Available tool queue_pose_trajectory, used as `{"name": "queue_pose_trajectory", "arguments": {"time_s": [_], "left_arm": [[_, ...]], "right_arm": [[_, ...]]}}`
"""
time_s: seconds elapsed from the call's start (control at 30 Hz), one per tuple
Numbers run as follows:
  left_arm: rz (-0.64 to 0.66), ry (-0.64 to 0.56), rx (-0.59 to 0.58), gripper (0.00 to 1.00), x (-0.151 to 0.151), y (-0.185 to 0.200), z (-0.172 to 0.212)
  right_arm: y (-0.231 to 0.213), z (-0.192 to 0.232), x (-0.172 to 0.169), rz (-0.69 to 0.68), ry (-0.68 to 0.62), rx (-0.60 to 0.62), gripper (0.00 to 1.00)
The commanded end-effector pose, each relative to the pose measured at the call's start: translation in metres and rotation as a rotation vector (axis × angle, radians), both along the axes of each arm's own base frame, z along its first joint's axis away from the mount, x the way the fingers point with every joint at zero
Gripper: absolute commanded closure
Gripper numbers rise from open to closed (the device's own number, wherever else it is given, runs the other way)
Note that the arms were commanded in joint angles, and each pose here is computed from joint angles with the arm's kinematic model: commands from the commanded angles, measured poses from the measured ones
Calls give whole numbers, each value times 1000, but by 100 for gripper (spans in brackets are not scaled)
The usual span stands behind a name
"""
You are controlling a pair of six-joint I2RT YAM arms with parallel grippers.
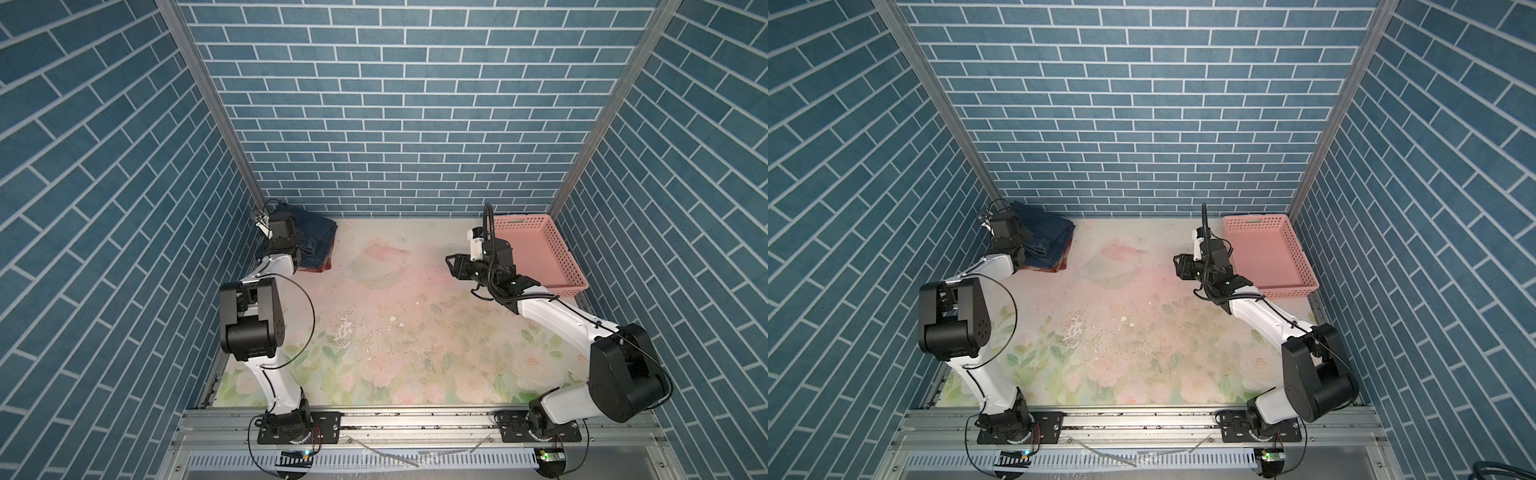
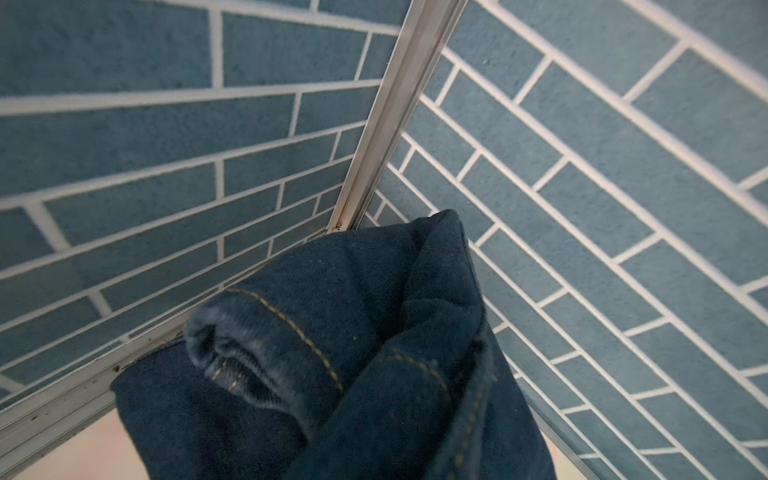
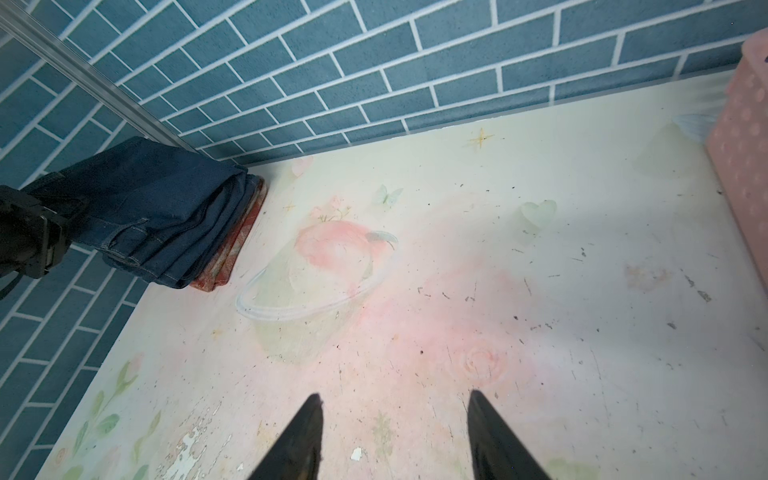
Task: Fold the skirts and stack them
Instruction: 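Lower the skirt onto the stack and open the left gripper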
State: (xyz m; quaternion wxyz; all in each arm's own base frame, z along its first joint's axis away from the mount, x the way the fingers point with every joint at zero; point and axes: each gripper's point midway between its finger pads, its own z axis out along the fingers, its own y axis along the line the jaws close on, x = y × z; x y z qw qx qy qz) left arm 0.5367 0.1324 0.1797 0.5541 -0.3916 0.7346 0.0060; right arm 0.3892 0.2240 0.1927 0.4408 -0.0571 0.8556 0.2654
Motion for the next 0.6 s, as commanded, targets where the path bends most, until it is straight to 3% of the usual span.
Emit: {"name": "queue_pose_trajectory", "arguments": {"time_s": [0.0, 0.03, 0.1, 0.2, 0.33, 0.5, 0.57], "left_arm": [[33, 10, 44, 100, -1, 18, -3], [40, 39, 56, 100, -2, 20, -8], [49, 95, 75, 89, -5, 23, -17], [75, 196, 93, 52, -13, 28, -33], [143, 369, 118, 21, -31, 40, -46], [176, 515, 92, 1, -48, 51, -49], [160, 514, 57, 0, -51, 50, -47]], "right_arm": [[0, 3, -2, 4, -15, -14, 44], [0, 2, -2, 2, -14, -13, 44], [0, 2, -2, 4, -13, -11, 44], [1, 5, -3, 6, -18, -7, 44], [1, 7, -4, 13, -22, 0, 44], [3, 5, -7, 25, -21, 13, 43], [4, 4, -8, 30, -15, 10, 43]]}}
